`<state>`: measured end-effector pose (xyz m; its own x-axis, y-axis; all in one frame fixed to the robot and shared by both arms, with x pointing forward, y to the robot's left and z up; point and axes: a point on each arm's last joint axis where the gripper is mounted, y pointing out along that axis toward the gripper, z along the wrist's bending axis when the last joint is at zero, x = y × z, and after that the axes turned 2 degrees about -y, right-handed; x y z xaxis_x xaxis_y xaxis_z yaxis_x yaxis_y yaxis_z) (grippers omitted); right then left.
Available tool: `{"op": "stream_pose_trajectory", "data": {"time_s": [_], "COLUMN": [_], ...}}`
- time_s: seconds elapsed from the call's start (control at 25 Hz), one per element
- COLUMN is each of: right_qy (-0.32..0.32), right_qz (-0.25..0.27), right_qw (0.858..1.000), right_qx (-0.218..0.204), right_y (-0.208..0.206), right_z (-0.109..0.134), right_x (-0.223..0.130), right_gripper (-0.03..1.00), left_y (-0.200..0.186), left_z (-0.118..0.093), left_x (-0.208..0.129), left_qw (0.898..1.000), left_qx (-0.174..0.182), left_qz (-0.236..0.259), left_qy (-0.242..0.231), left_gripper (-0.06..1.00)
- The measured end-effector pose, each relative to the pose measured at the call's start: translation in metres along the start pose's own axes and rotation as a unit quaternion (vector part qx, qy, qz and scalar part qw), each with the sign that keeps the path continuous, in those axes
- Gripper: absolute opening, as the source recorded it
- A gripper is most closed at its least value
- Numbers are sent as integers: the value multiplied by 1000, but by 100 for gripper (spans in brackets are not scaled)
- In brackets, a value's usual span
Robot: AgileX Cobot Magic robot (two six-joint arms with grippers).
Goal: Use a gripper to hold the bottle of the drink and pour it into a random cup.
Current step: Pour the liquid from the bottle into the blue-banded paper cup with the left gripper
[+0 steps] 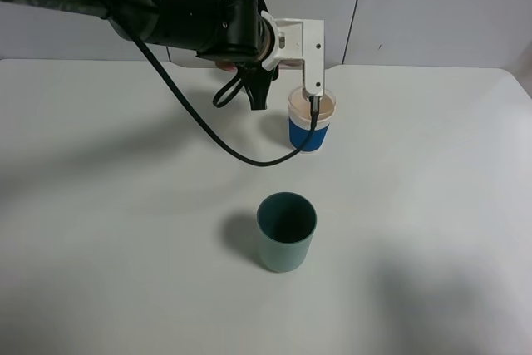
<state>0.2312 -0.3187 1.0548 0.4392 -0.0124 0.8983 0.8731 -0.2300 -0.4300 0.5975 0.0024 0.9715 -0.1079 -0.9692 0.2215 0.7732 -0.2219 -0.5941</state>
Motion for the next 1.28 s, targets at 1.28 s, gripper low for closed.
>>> {"op": "stream_pose_trajectory", "data": {"time_s": [1.28], "right_qy": [0], "right_qz": [0], "right_qw": [1000], "right_qx": [0], "right_y": [0], "right_z": [0], "right_x": [0], "right_gripper": [100], "left_y": [-2], "left_z": [1], "left_x": [4], "left_qw": [998], "left_qx": [28], "left_qz": [10], "left_qy": [63], "left_gripper": [34]}}
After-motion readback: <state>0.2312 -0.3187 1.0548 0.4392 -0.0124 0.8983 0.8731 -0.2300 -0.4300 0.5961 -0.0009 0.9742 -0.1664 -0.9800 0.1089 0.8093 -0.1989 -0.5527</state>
